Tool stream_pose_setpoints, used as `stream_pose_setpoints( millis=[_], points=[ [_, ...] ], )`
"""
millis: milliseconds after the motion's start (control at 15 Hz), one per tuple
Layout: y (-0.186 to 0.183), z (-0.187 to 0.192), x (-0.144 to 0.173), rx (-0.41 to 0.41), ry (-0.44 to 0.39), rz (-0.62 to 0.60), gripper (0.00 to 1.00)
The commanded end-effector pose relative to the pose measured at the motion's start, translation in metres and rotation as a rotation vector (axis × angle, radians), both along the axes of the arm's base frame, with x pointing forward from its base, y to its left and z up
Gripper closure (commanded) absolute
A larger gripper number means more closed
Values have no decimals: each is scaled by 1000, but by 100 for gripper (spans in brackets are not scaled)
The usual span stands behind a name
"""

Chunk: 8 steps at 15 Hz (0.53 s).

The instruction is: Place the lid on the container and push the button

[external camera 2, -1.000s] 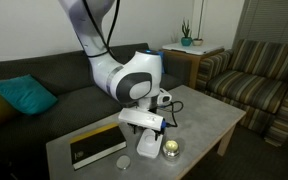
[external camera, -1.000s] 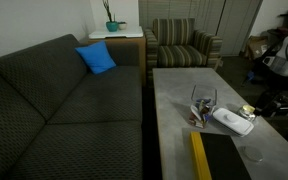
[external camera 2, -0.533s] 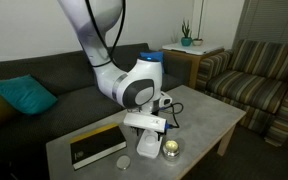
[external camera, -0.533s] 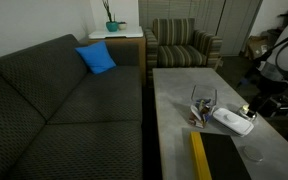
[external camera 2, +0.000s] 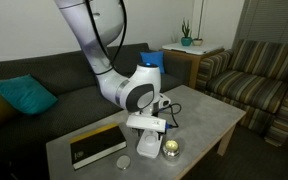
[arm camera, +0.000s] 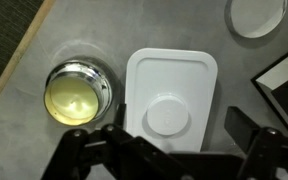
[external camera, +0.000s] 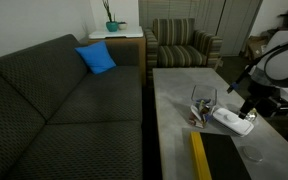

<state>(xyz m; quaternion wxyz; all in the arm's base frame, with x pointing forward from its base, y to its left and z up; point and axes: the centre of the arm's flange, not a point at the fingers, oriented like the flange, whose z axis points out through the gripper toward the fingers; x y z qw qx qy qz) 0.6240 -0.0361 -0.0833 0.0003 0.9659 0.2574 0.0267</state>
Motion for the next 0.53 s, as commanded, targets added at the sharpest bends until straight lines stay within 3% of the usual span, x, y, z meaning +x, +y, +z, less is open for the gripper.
stream_pose_setpoints(
  millis=[0,467],
  points=[
    [0,0,1,0,-1,0,0],
    [4,-36,24,-7,-14,26,0]
  ],
)
